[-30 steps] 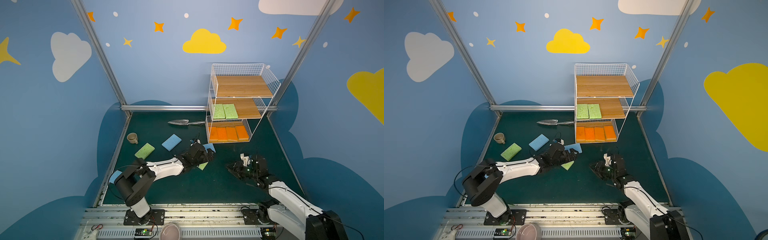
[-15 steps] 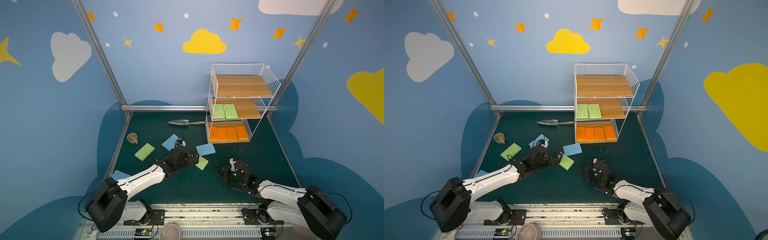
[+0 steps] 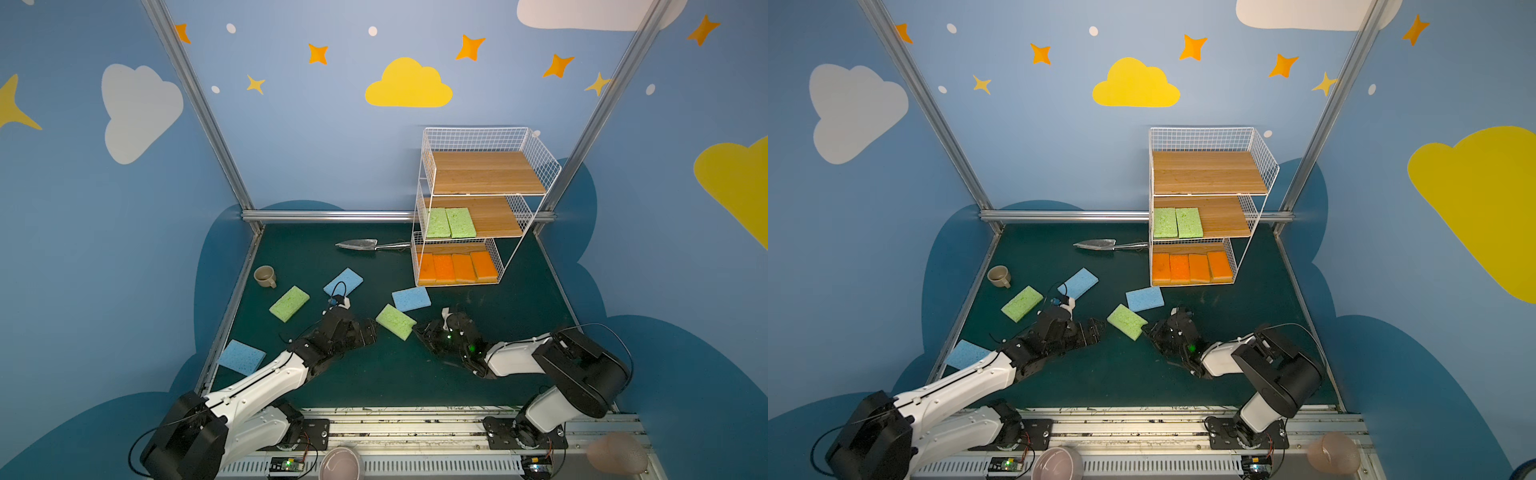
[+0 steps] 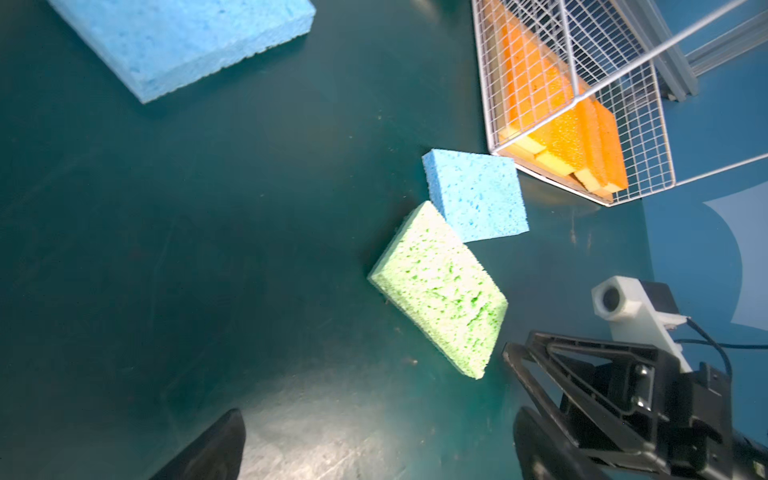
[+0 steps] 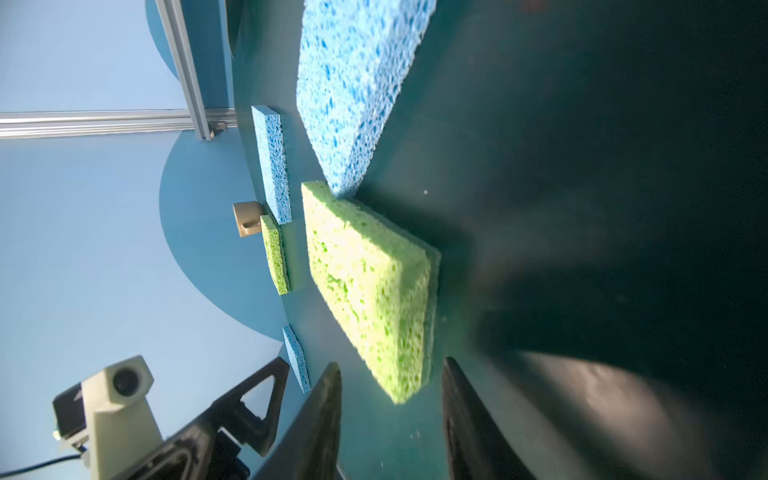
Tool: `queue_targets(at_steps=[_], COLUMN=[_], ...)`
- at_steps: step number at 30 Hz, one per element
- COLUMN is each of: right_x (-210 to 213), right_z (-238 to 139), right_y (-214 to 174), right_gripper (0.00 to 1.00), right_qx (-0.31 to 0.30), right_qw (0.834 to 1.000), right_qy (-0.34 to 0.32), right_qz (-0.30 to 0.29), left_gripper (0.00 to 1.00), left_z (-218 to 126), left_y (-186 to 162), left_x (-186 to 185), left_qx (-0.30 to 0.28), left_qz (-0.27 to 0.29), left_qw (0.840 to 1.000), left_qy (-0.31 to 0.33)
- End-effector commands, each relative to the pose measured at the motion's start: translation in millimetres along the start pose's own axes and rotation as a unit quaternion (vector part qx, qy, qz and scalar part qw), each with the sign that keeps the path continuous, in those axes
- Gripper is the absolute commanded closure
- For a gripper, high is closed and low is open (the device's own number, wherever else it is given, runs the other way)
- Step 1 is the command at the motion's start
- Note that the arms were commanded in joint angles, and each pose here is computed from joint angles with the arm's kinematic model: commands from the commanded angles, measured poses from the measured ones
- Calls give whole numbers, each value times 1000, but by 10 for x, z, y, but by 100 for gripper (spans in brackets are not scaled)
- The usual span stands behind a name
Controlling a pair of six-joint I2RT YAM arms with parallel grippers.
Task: Place and organize the cleaning sponges onto the shelf
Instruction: 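Move the right gripper toward the green sponge held by the left gripper, then grasp the green sponge with the right gripper and lift it while the left releases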
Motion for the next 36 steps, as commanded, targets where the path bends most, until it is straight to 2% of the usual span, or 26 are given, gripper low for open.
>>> queue_targets(at_steps=[1,9,17,21,29,36], right_x=[23,-52,11,180,513,624], right_z=[121,297,258,184,-246,-1027], right_y=[-10,-77,-54,-11,162,402], right_gripper=[64,72,98,100,100,100], right_qx=[7,24,19,16,-12,-76], right_qw=[1000,999,1000,999,998,996], right_qy=[13,0,8,30,62,45], right_qz=[11,22,13,-6,-21,-12], left_gripper=[1,1,1,1,1,1], left_z=[-23,-63,-58,-64,-106,-93], left_y=[-1,31,59,68,100,110], left_x=[44,147,162,137,72,42], left_qx=[5,-1,-1,2,4,7], left_qz=[1,-9,-13,-14,-13,-8], left_qw=[1000,1000,1000,1000,1000,1000], left_qy=[-5,-6,-4,-4,-4,-8])
Point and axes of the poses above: each gripper's point midway between its finger pads, its own z axis out along the fingers, its own x axis along the line the jaws close on, y = z × x, the point moved 7 cm from there along -z, back along the fingers, and after that the axes turned 15 degrees about -z, right-handed, at the moved point
